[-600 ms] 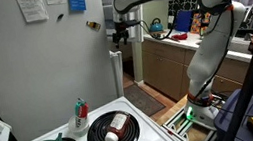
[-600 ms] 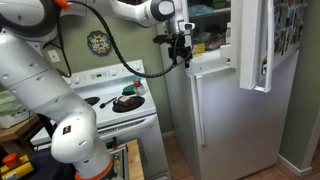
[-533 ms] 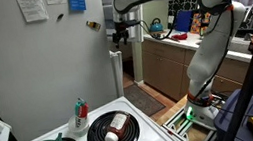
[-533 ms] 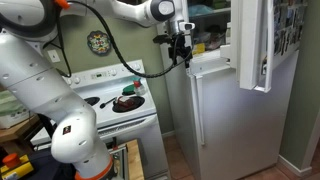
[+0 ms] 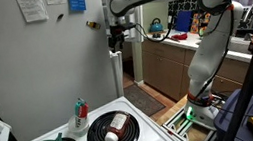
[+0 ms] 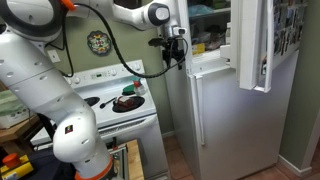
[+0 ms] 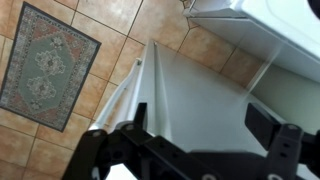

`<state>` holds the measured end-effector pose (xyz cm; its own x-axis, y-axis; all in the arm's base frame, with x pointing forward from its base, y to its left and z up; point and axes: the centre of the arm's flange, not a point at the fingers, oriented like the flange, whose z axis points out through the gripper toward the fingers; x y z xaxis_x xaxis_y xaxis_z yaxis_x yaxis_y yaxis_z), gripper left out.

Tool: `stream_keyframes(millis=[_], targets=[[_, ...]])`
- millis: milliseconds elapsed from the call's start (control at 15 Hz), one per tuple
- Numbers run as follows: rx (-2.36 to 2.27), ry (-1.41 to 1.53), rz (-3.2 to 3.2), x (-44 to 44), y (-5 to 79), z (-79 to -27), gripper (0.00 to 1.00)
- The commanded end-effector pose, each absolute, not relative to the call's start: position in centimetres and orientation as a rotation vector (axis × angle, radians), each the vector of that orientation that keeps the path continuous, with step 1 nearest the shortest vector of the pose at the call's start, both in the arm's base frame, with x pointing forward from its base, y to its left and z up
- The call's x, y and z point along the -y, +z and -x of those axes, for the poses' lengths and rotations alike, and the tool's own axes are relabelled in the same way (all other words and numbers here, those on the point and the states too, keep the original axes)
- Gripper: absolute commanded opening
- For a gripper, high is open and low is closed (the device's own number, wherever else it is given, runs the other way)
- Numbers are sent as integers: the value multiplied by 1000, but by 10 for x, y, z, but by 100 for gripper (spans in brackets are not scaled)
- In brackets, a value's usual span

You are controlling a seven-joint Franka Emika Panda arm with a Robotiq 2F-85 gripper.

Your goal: Pick up the plastic bowl from the washing machine and put it in the second rack from the bottom on the fridge door

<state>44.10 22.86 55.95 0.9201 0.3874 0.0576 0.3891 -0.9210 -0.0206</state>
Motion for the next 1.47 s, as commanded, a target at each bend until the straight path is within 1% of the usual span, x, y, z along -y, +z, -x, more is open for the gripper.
stream_keyframes(millis=[0, 267, 467, 533, 733, 933, 1400], targets=[[777, 32, 2944, -295, 533, -415, 100], [933, 136, 2797, -365, 488, -392, 100], [874, 174, 2815, -401, 444, -393, 100], [904, 149, 2817, -384, 472, -384, 100], [892, 193, 2808, -396, 442, -390, 100], [889, 189, 2806, -397, 443, -392, 100], [990, 271, 2721, -469, 398, -356, 100]])
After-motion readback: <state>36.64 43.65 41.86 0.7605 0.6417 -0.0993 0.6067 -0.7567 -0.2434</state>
